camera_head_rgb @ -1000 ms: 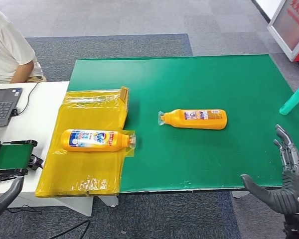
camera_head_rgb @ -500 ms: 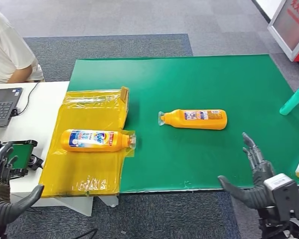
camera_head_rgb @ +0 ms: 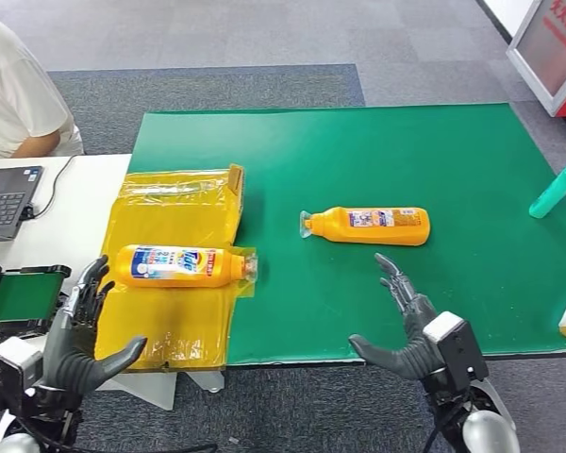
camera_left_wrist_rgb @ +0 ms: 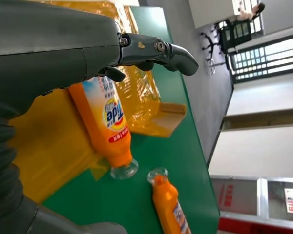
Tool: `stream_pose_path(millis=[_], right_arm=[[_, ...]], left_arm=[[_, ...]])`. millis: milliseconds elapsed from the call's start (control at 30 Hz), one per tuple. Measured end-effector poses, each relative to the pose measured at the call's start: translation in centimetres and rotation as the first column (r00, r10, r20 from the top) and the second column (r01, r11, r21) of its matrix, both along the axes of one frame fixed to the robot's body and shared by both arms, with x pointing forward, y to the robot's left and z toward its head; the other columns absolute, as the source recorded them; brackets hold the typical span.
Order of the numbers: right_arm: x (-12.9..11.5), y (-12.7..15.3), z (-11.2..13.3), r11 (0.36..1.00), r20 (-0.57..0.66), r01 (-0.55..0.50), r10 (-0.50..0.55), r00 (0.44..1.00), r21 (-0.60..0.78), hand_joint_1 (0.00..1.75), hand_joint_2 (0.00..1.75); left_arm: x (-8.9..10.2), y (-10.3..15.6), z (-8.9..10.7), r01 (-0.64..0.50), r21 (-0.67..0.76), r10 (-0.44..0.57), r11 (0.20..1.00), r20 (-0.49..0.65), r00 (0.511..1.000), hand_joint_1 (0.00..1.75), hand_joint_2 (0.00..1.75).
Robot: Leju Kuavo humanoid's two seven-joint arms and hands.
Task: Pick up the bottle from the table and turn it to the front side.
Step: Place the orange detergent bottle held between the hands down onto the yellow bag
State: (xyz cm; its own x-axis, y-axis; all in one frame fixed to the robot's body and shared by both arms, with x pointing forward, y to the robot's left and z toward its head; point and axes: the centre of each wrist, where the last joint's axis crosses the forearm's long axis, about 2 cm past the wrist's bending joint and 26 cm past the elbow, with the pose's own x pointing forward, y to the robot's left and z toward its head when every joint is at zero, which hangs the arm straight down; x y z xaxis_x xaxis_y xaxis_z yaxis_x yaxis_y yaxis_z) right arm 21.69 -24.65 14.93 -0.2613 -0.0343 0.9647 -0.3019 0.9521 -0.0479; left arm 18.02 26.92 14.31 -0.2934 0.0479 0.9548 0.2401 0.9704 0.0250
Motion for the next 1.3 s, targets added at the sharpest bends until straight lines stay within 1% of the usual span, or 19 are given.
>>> stream_pose_path(millis=[133,267,400,567,733,833,900,967,1100,1300], right_arm=[[0.0,0.8,-0.5,0.999,-0.004,-0.002,0.002,1.0,-0.038,0.0,1.75],[-0.3,0.2,-1.0,0.999,0.002,-0.004,0.004,1.0,-0.035,0.0,1.75],[-0.6,-0.9,-1.4,1.0,0.009,0.006,-0.006,1.0,-0.015,0.0,1.75],[-0.9,-2.1,-1.7,0.999,-0.004,0.028,-0.028,1.0,-0.018,0.0,1.75],[-1.3,-2.8,-1.8,0.999,-0.01,0.044,-0.044,0.999,-0.024,0.0,1.75],[-1.4,-2.7,-1.7,0.998,-0.024,0.047,-0.048,0.999,-0.045,0.0,1.75],[-1.4,-2.4,-1.7,0.997,-0.034,0.049,-0.051,0.998,-0.063,0.0,1.75],[-1.2,-1.8,-1.4,0.996,-0.034,0.051,-0.053,0.998,-0.072,0.0,1.75],[-0.4,-0.3,-0.8,0.997,-0.021,0.045,-0.046,0.999,-0.067,0.0,1.75],[-0.1,0.8,-0.5,0.998,-0.012,0.029,-0.029,1.0,-0.052,0.0,1.75]], left_arm=[[-0.4,-1.3,-0.8,0.041,-0.032,-0.042,0.999,-0.062,0.997,0.0,1.75],[-0.4,-3.6,-1.2,0.069,-0.036,-0.072,0.997,-0.083,0.994,0.0,1.75],[0.4,-5.4,-0.6,0.099,-0.009,-0.1,0.995,-0.073,0.992,0.0,1.75],[0.8,-6.4,0.0,0.112,0.009,-0.111,0.994,-0.061,0.992,0.0,1.75],[0.6,-6.4,0.4,0.088,0.049,-0.085,0.995,-0.054,0.995,0.0,1.75],[-0.7,-6.0,0.4,0.073,0.041,-0.07,0.996,-0.066,0.995,0.0,1.75],[-1.6,-5.5,0.3,0.066,0.032,-0.064,0.997,-0.075,0.995,0.0,1.75],[-2.0,-4.9,0.2,0.065,0.031,-0.062,0.997,-0.078,0.995,0.0,1.75],[-2.3,-3.7,-0.1,0.083,0.046,-0.079,0.995,-0.083,0.993,0.0,1.75],[-2.4,-3.3,-0.3,0.09,0.055,-0.085,0.994,-0.083,0.993,0.0,1.75]])
